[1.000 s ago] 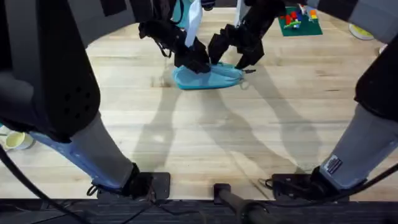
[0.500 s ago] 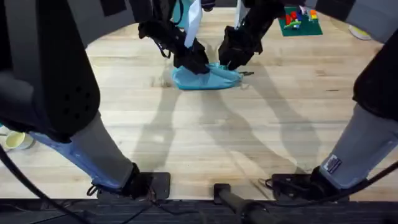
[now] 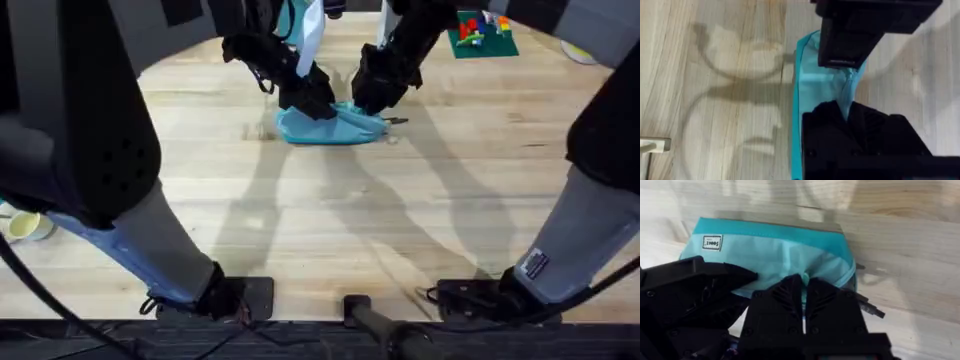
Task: Unzip the bag, pick up the pens from the table one at a time and place them inside, then zip the bag closed.
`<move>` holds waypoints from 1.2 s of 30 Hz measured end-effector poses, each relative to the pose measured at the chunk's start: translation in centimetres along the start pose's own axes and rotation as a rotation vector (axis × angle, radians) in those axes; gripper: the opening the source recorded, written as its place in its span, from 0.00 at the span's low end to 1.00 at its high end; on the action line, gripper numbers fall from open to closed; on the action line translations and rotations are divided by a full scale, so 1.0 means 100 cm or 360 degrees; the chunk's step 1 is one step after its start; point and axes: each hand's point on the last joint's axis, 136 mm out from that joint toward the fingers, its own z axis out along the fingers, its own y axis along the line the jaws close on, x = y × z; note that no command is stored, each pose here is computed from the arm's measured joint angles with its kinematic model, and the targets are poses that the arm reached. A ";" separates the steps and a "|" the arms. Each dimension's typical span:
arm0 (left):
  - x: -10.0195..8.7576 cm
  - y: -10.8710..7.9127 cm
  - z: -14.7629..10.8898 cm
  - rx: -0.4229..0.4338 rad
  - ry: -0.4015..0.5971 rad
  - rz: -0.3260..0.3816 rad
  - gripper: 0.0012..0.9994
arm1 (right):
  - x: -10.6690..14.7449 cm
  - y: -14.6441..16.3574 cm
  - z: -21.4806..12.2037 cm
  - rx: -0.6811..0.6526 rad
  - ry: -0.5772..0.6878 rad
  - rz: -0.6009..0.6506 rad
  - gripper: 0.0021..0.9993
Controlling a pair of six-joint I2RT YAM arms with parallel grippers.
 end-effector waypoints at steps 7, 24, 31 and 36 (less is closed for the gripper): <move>0.000 0.000 0.000 -0.0001 0.0000 0.0005 0.04 | -0.002 -0.002 -0.002 -0.0020 0.0000 0.0010 0.03; -0.002 -0.001 0.001 0.0009 -0.0016 0.0009 0.04 | 0.000 -0.006 -0.012 0.0029 -0.0031 -0.0073 0.03; -0.003 0.000 0.001 0.0004 -0.0018 0.0014 0.04 | -0.003 -0.008 -0.018 0.0029 -0.0053 -0.0066 0.03; -0.003 0.000 0.001 0.0000 -0.0020 0.0018 0.04 | -0.013 -0.004 -0.041 -0.0013 -0.0158 -0.0069 0.03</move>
